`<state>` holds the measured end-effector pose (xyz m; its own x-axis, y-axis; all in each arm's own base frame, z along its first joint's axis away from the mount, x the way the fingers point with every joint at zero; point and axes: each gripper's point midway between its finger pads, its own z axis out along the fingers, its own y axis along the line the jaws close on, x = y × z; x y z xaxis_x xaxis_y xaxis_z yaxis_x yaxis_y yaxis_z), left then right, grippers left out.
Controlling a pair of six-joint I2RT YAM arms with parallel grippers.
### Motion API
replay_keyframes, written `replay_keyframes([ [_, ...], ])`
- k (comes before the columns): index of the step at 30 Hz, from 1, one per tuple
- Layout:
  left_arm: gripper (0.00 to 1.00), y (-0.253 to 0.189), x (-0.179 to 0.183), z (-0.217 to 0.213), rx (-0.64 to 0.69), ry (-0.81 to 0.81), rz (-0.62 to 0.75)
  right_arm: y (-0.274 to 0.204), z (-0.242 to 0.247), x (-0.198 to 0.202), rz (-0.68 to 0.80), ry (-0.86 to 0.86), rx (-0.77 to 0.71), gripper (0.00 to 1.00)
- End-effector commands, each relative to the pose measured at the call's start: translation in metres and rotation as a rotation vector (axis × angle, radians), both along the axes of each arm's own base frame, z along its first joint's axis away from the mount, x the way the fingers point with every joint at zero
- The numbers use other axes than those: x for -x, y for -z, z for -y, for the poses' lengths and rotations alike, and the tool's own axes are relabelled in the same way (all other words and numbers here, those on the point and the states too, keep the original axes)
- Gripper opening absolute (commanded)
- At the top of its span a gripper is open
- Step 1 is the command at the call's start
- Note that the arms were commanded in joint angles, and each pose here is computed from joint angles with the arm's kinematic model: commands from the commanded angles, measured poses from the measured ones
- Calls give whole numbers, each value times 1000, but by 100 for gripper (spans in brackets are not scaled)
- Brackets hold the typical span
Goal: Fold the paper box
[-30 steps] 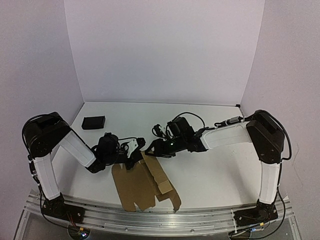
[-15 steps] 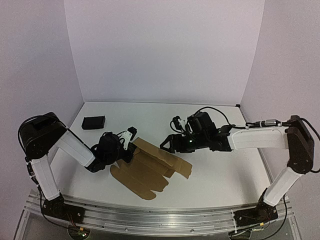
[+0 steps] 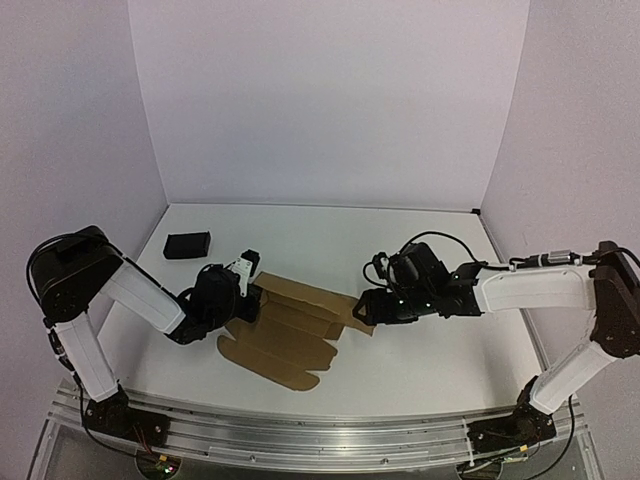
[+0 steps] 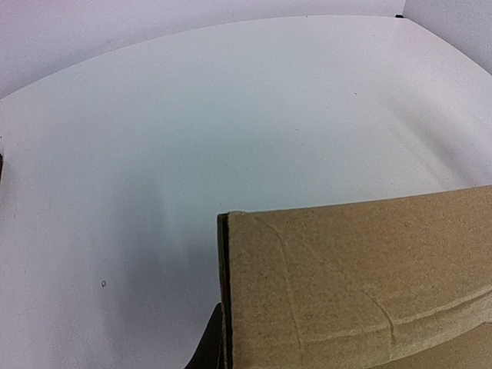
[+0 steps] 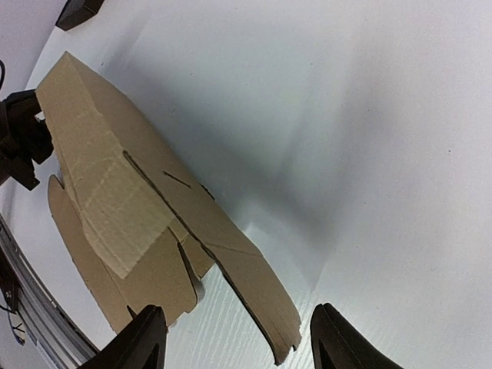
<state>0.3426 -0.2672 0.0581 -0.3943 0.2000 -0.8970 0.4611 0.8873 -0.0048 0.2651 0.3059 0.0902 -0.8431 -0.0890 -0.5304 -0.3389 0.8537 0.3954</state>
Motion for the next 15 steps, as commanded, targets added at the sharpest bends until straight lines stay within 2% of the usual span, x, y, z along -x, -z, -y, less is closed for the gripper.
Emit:
replay_keyframes([
  [1, 6, 41, 19, -32, -96, -98, -170, -30, -5, -19, 57, 66, -31, 68],
  [5, 14, 45, 25, -36, -99, -101, -197, -27, -2, -24, 85, 70, 5, 69],
  [9, 22, 33, 19, -28, -94, -67, -145, -15, -7, -28, 93, 24, 50, 68],
  [15, 28, 24, 20, -21, -94, -24, -141, -8, -15, -32, 110, -37, 88, 67],
])
